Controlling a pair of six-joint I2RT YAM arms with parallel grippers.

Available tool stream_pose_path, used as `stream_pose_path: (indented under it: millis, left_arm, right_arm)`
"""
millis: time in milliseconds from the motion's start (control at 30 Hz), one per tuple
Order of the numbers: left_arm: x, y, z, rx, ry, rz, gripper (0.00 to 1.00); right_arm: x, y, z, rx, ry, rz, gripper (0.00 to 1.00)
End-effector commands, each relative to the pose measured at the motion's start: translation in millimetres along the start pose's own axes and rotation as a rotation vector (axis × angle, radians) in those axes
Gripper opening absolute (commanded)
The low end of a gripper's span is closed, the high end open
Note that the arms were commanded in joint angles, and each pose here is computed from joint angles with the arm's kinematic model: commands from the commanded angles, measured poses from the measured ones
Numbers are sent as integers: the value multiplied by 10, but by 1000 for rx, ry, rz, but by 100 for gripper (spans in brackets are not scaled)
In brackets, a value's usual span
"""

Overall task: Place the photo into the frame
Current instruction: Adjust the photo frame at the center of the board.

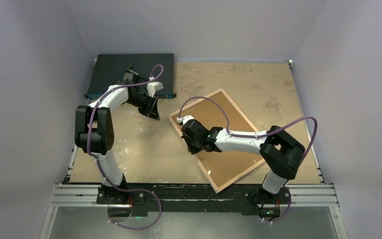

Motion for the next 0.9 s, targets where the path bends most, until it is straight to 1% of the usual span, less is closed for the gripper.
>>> stream_pose_path:
  millis: [0,167,233,267,300,367,400,467,500,633,767,867]
  left_arm:
    - [75,-160,58,13,-11,-39,26]
    - [201,-170,95,19,-23,-17,26]
    - [258,-135,121,20,-29,5,26]
    - [282,-112,135,20,-28,15,24]
    - [302,-88,146,22,-26,24,23]
    - [341,-25,174,21,-25,42,19]
    - [361,9,188,20,-25,52,16]
    - [395,72,215,20,-26,71,12]
    - [408,96,224,22,-27,76,10]
    - [448,135,248,18,-19,84,7]
    - [467,133,254,16,-5,84,6]
    - [475,136,257,17,0,88,5]
  right_arm:
    - [-121,-39,350,-90,-193,-34,0]
    - [-87,-10,462,-127,-218,-5,0]
    - [-65,29,461,-135,-220,16,2]
    - [-55,51,458,-138,-217,28,5]
    - [-50,64,454,-138,-214,35,11]
    - [-79,59,470,-139,-236,39,28]
    - [-121,51,492,-123,-260,47,34]
    - [-214,-113,519,-102,-270,-8,44]
    - [-252,-203,529,-96,-284,-36,47]
    - [-351,-545,500,-65,-354,-150,52]
    - [-304,-786,211,19,-436,-246,52]
    - [-189,-903,-2,76,-491,-284,52]
Point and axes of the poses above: each gripper's point midway between its finger pads, its own x axis out along the fingers, its own z axis along the line the jaws close on, y = z × x, the point moved 9 cm from there along -x, back along the fingers, and after that the axes turned 4 degrees about -x, right-handed, at the moved point
